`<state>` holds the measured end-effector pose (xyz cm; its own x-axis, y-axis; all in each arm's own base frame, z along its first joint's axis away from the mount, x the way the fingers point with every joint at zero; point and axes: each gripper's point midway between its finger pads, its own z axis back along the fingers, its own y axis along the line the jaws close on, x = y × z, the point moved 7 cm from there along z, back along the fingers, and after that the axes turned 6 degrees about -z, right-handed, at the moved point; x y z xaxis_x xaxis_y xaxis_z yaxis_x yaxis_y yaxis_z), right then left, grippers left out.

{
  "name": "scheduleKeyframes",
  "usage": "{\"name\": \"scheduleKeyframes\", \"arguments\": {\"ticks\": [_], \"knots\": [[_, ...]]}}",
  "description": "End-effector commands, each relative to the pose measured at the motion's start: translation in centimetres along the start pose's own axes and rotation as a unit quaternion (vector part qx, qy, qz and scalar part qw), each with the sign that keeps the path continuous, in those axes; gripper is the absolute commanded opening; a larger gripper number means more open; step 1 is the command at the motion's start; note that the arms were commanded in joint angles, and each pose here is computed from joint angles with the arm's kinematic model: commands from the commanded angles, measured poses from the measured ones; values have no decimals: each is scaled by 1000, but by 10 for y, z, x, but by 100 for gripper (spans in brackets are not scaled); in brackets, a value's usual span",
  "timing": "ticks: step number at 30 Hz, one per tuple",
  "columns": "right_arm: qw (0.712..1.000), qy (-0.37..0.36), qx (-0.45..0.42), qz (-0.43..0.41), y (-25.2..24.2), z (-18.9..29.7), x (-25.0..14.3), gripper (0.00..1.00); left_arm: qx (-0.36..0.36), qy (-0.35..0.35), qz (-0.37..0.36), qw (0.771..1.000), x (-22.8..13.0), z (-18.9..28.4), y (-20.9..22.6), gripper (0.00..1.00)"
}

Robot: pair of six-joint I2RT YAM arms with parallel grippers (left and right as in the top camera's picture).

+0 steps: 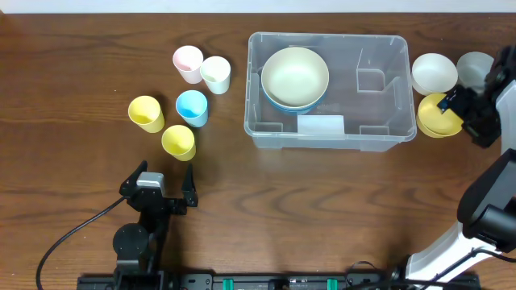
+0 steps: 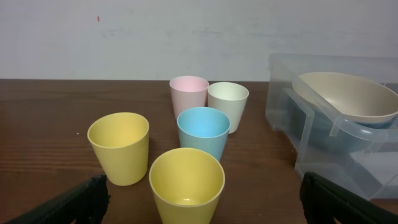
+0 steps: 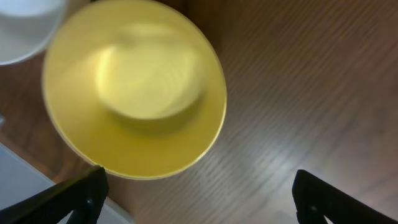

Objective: Pack container
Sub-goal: 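Grasp the yellow bowl rim with the right gripper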

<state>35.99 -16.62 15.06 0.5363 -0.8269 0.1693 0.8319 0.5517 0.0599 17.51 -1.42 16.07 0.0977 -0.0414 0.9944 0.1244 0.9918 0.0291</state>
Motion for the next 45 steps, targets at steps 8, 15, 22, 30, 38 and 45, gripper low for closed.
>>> {"name": "scheduleKeyframes", "arguments": {"ticks": [8, 15, 22, 30, 38, 45], "knots": [[1000, -1, -4, -19, -8, -34, -10, 91, -8, 25, -3, 1000, -13, -1, -1, 98], [1000, -19, -7, -22, -11, -41, -6, 91, -8, 25, -3, 1000, -13, -1, -1, 98], [999, -15, -14, -25, -13, -51, -5, 91, -8, 25, -3, 1000, -13, -1, -1, 98], [999, 9, -30, -20, -17, -74, -8, 82, -8, 25, -3, 1000, -13, -1, -1, 98], [998, 13, -36, -41, -32, -74, -2, 57, -8, 25, -3, 1000, -13, -1, -1, 98], [995, 31, -52, -73, -58, -64, 7, 20, -8, 25, -3, 1000, -13, -1, -1, 98]]}}
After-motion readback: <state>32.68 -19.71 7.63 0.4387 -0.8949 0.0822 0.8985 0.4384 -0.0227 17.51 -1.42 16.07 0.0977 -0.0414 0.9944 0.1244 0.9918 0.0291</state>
